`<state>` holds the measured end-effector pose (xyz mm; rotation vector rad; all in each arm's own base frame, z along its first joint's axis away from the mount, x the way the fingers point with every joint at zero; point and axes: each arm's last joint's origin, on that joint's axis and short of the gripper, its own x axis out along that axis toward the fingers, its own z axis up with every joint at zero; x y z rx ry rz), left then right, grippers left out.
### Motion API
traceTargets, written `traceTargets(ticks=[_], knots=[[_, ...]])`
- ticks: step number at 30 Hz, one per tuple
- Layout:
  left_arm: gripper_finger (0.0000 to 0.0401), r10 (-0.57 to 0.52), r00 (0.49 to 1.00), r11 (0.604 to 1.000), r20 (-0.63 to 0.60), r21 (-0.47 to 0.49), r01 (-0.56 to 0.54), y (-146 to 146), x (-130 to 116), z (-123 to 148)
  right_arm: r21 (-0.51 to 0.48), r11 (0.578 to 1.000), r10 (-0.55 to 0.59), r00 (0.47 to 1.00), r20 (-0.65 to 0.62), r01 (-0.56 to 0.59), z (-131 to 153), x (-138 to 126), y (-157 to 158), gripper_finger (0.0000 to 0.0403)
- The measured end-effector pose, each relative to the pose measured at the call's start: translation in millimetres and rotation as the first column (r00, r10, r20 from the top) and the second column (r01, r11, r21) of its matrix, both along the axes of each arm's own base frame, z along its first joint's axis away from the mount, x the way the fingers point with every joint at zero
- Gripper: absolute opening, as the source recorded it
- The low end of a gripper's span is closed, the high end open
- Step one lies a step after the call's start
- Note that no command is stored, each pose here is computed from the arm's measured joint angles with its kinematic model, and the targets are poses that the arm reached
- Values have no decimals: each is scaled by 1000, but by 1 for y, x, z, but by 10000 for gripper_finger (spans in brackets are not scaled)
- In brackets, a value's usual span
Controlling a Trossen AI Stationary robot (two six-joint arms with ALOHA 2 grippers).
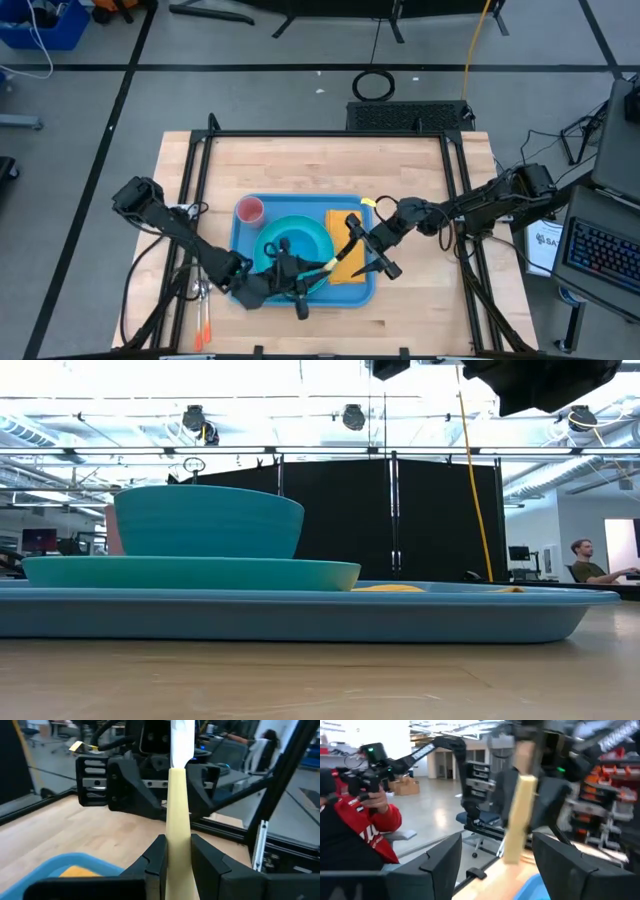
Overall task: Set up tray
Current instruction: Put the yellow knife in the left of the yellow napkin
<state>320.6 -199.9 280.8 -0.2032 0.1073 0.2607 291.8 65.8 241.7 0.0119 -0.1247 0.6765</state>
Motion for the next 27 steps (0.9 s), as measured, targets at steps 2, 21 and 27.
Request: traceTargets(ticks=[2,21,27], knots=[[65,-35,999,999,4,-8,35,5,4,1,-25,1000,8,1000,17,-8,0,-1,3,233],[65,-215,975,976,49,-22,216,19,18,7,-43,999,-19,982,186,27,15,-2,10,215],[65,-247,967,968,60,-26,249,30,25,9,-39,997,-53,981,185,61,17,0,9,202]])
